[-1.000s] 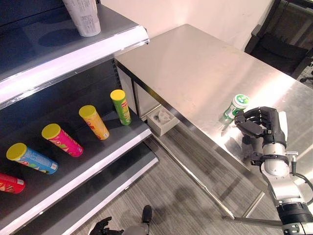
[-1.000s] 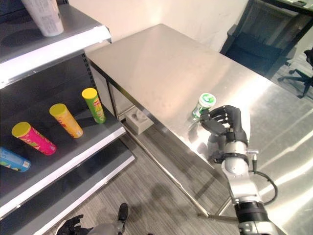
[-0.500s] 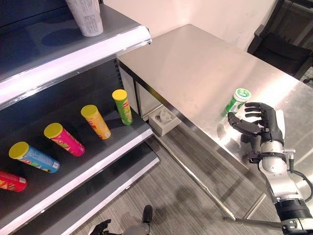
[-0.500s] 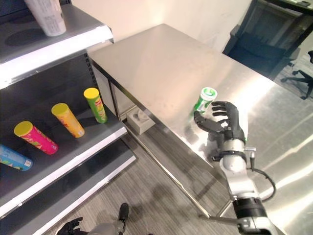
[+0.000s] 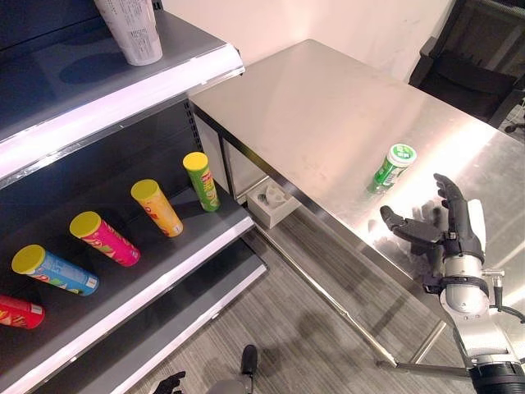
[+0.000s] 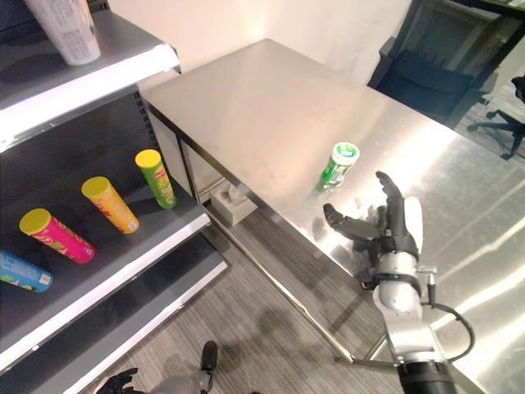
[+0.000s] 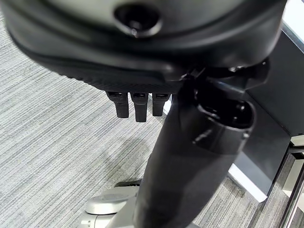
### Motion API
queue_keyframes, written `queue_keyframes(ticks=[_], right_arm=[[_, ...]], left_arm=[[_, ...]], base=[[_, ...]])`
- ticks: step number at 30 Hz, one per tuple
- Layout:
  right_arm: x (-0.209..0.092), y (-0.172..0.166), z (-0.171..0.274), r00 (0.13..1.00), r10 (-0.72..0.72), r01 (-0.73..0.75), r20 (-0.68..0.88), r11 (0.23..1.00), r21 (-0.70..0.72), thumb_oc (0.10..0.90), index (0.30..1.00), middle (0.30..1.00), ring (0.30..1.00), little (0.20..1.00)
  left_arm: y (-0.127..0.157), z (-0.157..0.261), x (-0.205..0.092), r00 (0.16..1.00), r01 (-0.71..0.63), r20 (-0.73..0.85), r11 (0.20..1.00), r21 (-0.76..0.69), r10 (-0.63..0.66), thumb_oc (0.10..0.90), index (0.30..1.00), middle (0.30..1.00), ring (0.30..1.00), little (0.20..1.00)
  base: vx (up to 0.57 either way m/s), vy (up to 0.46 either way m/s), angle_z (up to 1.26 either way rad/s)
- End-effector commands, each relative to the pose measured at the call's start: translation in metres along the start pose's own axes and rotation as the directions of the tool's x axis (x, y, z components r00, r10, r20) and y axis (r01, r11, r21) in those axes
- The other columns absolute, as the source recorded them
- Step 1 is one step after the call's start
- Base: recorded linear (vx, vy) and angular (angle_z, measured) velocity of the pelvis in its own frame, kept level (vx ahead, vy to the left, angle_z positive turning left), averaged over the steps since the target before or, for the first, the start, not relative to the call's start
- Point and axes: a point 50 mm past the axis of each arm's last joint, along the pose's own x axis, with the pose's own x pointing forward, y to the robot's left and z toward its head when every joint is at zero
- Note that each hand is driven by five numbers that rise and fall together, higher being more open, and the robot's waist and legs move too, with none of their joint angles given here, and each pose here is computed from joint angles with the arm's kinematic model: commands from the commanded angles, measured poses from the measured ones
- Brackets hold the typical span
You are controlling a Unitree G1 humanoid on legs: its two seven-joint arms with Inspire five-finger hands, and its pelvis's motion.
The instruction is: Put the goods on the table back onto the shelves and tidy them up.
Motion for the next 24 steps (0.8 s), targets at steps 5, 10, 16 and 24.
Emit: queue_keyframes(ticks=[5, 10, 16, 24], right_arm=[[0.049, -0.031, 0.050, 0.965, -0.198, 0.190, 0.170, 0.980, 0.062, 0.800, 0.900, 0.900, 0.900, 0.900], [0.066, -0.035, 0.056, 0.961, -0.221, 0.224, 0.167, 0.975, 0.000, 0.800, 0.900, 0.900, 0.900, 0.900], [0.079, -0.032, 0.062, 0.965, -0.216, 0.220, 0.149, 0.975, -0.008, 0.800, 0.900, 0.900, 0.900, 0.900], [0.090, -0.034, 0.072, 0.957, -0.249, 0.251, 0.149, 0.968, 0.006, 0.400, 0.300, 0.300, 0.300, 0.300]], left_arm=[[0.006, 0.009, 0.002, 0.999, -0.020, 0.037, 0.999, 0.043, 0.018, 0.800, 0.900, 0.900, 0.900, 0.900], [0.006, 0.008, 0.001, 0.999, -0.012, 0.043, 0.998, 0.066, 0.009, 0.800, 0.900, 0.900, 0.900, 0.900], [0.004, 0.006, 0.001, 0.999, -0.005, 0.035, 0.998, 0.070, 0.003, 0.800, 0.900, 0.900, 0.900, 0.900], [0.005, 0.010, 0.003, 0.999, -0.014, 0.040, 0.998, 0.068, 0.011, 0.800, 0.900, 0.900, 0.900, 0.900]], base=[[0.00, 0.000, 0.00], [0.01, 0.001, 0.06], [0.00, 0.002, 0.08], [0.01, 0.002, 0.02]])
